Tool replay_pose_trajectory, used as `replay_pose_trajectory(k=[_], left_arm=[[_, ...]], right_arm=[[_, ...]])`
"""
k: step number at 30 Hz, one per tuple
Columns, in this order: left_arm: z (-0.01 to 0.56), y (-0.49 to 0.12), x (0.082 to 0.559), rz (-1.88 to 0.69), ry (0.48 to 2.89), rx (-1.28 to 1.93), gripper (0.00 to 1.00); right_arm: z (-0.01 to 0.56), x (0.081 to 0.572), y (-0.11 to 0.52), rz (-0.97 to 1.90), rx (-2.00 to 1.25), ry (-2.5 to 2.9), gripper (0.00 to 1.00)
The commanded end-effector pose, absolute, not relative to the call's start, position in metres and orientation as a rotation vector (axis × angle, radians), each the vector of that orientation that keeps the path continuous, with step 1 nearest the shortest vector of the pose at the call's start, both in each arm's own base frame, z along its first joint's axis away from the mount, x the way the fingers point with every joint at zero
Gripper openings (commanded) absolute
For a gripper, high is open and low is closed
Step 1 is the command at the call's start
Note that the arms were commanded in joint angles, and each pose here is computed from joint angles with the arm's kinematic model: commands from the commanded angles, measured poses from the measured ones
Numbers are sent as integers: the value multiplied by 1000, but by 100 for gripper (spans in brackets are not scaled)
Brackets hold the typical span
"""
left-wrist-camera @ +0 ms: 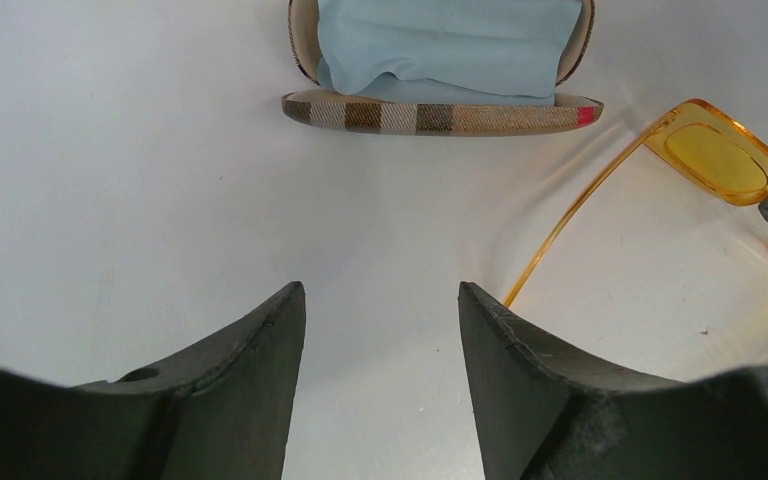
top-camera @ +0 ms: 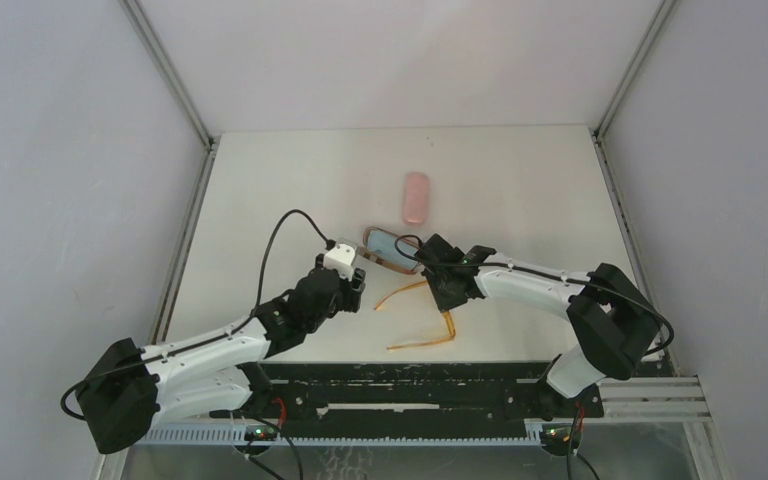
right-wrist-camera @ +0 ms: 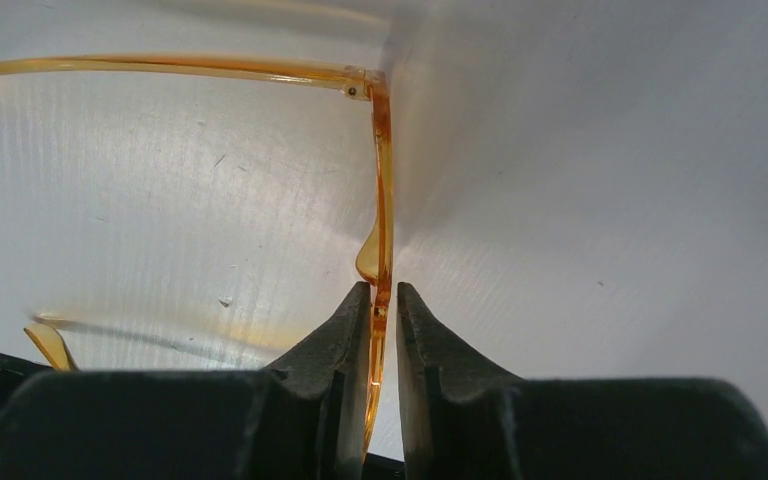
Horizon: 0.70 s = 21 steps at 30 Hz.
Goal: Organize the sunglasses
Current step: Pick up the sunglasses from the center of the board.
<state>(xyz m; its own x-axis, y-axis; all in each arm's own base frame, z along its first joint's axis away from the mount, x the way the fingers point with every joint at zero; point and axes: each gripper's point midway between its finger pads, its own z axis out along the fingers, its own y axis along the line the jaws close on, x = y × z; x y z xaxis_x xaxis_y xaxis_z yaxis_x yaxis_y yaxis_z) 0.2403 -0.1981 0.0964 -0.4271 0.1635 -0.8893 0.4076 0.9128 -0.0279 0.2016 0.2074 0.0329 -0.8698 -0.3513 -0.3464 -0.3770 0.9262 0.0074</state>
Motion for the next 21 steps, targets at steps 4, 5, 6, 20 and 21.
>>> replay_pose_trajectory(k=[4, 5, 6, 20, 21], left_arm=[[128, -209, 254, -316, 1954, 380, 62], [129, -209, 254, -315, 1954, 379, 61], [129, -209, 254, -316, 1952, 377, 61], [152, -185, 251, -305, 2002, 102, 61], [151, -178, 249, -278, 2022, 69, 62]], right_arm=[[45, 212, 218, 124, -511, 2698, 7], [45, 212, 218, 123, -508, 2695, 5], [47, 213, 218, 123, -509, 2686, 4], [100, 208, 216, 67, -671, 2440, 0], [104, 205, 220, 76, -689, 2416, 0]])
